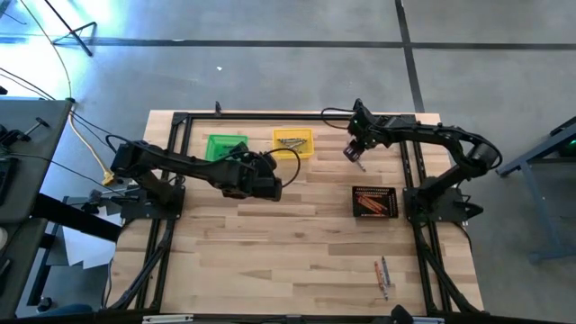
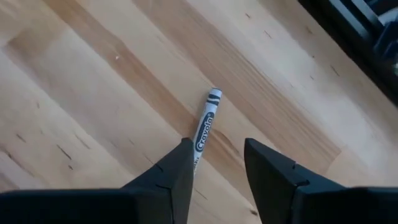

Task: Sort crayons
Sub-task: Put the gray crayon into the yellow bin

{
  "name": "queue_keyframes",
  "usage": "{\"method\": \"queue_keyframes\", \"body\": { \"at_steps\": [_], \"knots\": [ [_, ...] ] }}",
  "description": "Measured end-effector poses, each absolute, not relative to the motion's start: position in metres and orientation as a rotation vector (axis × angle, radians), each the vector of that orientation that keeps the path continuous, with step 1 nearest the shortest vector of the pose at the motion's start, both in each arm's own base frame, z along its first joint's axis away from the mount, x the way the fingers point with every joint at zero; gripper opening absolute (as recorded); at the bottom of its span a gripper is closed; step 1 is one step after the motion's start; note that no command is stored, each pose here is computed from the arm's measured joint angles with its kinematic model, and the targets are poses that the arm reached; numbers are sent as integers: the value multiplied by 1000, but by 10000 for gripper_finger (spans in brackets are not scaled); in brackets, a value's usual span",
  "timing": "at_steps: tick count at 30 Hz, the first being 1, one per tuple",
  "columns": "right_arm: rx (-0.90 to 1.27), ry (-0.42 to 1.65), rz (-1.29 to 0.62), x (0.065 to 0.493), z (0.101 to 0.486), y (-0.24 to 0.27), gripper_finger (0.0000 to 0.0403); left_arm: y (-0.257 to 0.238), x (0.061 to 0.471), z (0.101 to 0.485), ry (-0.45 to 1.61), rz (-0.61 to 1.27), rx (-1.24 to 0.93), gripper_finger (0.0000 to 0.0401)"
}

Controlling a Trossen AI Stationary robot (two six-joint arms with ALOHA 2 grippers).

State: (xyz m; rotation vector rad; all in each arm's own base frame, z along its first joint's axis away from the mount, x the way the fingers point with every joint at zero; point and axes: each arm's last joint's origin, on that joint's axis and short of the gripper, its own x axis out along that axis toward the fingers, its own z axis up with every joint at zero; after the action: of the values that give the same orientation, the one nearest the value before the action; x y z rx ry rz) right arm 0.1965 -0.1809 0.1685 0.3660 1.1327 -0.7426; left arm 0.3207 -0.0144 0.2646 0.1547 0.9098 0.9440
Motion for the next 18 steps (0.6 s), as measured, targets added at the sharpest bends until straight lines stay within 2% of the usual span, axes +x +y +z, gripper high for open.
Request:
{"method": "queue_keyframes", "body": {
  "at_steps": [7, 18],
  "knots": [
    [480, 1077, -836, 198, 166, -183, 138, -15, 321, 265, 908, 942, 155, 115],
    [465, 1149, -895, 209, 135, -192, 138, -15, 321, 265, 911, 945, 188, 115]
  ]
}}
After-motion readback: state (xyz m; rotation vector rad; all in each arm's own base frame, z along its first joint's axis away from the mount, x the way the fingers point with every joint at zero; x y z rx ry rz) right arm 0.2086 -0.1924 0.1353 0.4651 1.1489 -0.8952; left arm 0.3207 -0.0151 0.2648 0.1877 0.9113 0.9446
